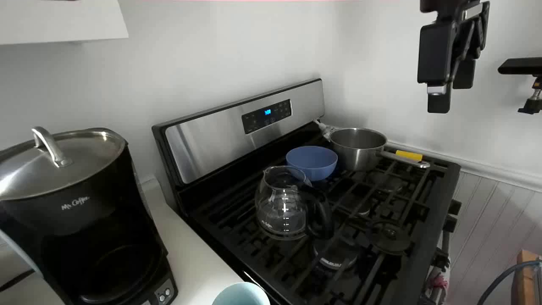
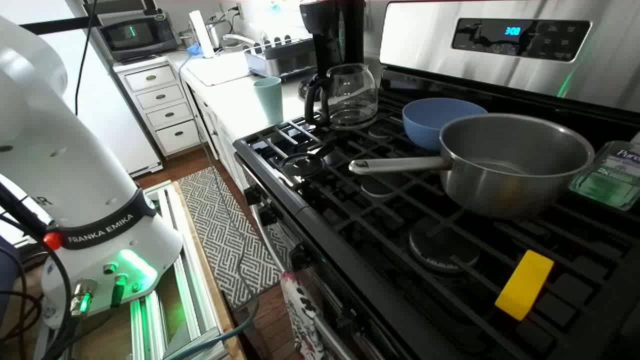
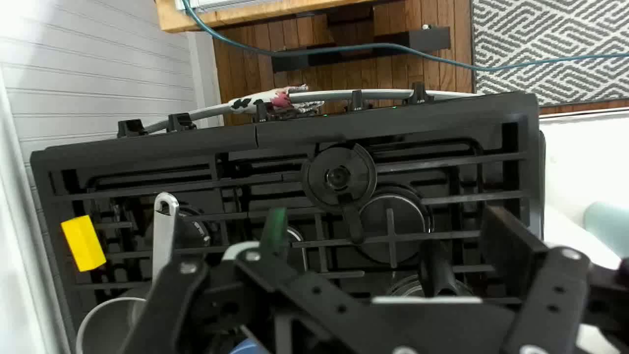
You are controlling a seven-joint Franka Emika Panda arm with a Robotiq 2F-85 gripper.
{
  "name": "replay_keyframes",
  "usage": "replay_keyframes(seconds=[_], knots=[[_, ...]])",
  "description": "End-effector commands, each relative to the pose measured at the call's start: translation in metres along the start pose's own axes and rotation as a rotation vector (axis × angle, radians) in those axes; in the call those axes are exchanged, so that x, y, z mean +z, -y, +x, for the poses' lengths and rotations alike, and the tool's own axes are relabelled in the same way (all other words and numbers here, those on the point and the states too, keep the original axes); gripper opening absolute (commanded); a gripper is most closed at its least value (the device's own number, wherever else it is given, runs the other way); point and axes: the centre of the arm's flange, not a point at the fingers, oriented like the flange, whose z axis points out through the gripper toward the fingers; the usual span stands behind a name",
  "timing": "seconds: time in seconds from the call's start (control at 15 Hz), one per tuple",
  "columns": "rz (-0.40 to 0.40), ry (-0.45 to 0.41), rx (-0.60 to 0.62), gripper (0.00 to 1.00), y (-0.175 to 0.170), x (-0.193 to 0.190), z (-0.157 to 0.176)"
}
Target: Put the pump bottle on top of the stove
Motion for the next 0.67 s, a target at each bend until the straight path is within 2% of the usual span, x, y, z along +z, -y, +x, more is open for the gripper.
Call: replay_keyframes(seconds=[0.0,0.47,0.6], knots=[[0.0,0.0,0.0,1.0,0.0,0.0,0.0],[0.124,-0.069,0.131,1.0,-0.098,-0.009,0.092],[0.133,-0.086,0.194,1.0,-0.124,-0.008,0.123]])
